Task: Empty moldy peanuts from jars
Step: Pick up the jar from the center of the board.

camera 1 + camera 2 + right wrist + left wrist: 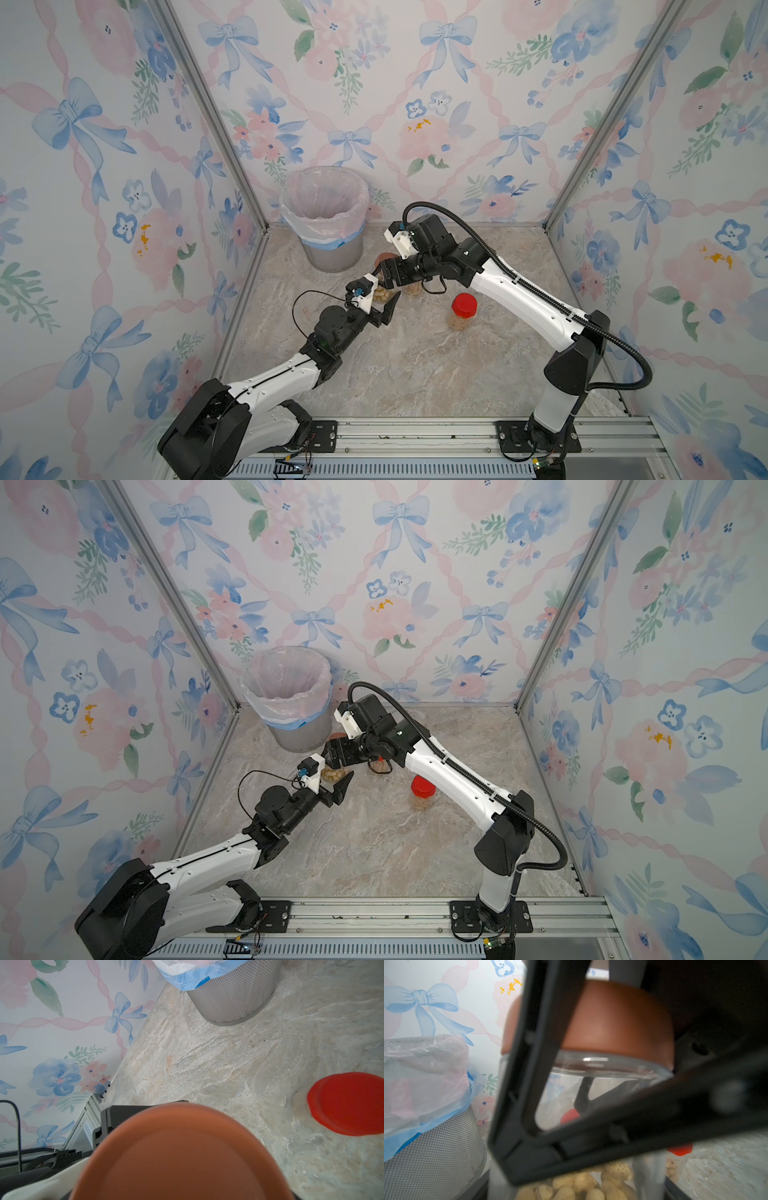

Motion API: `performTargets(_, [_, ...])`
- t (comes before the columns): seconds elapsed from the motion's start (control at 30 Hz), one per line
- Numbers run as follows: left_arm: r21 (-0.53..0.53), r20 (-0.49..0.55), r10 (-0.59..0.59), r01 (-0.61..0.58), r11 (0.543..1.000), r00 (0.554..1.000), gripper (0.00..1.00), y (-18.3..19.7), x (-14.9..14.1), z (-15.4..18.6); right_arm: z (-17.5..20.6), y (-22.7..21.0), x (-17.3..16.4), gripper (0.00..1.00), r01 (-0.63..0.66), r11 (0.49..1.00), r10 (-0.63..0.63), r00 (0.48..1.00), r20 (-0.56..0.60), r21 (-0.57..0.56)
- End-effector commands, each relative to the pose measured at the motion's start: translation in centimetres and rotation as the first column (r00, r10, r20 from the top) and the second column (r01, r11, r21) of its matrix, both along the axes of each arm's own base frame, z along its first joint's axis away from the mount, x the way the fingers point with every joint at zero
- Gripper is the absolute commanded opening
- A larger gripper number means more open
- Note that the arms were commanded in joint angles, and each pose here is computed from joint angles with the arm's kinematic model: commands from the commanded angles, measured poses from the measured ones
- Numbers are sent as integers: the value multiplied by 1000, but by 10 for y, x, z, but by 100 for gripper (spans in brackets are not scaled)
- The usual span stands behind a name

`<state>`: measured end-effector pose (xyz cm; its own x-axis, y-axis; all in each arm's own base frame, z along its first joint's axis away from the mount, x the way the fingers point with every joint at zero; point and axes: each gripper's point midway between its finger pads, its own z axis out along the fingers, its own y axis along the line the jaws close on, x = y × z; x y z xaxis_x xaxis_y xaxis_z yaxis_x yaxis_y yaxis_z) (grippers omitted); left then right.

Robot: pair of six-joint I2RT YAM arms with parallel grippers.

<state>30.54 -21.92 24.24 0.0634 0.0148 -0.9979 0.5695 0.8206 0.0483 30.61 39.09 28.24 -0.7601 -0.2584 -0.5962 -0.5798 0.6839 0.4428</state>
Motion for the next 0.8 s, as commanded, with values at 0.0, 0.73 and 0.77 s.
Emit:
performTargets(0.0, [-45,76,-7,11,999,997,75,-2,-2,29,1,22,-31,55,-112,993,114,992,-60,26])
performTargets(0.73, [-24,55,11,-9,1000,998,40,0,-5,22,34,22,-27,84,-60,993,61,998,-7,99])
performTargets(0.77, [-23,54,12,-10,1000,998,40,0,-4,21,37,22,-27,85,-55,993,56,998,-7,106])
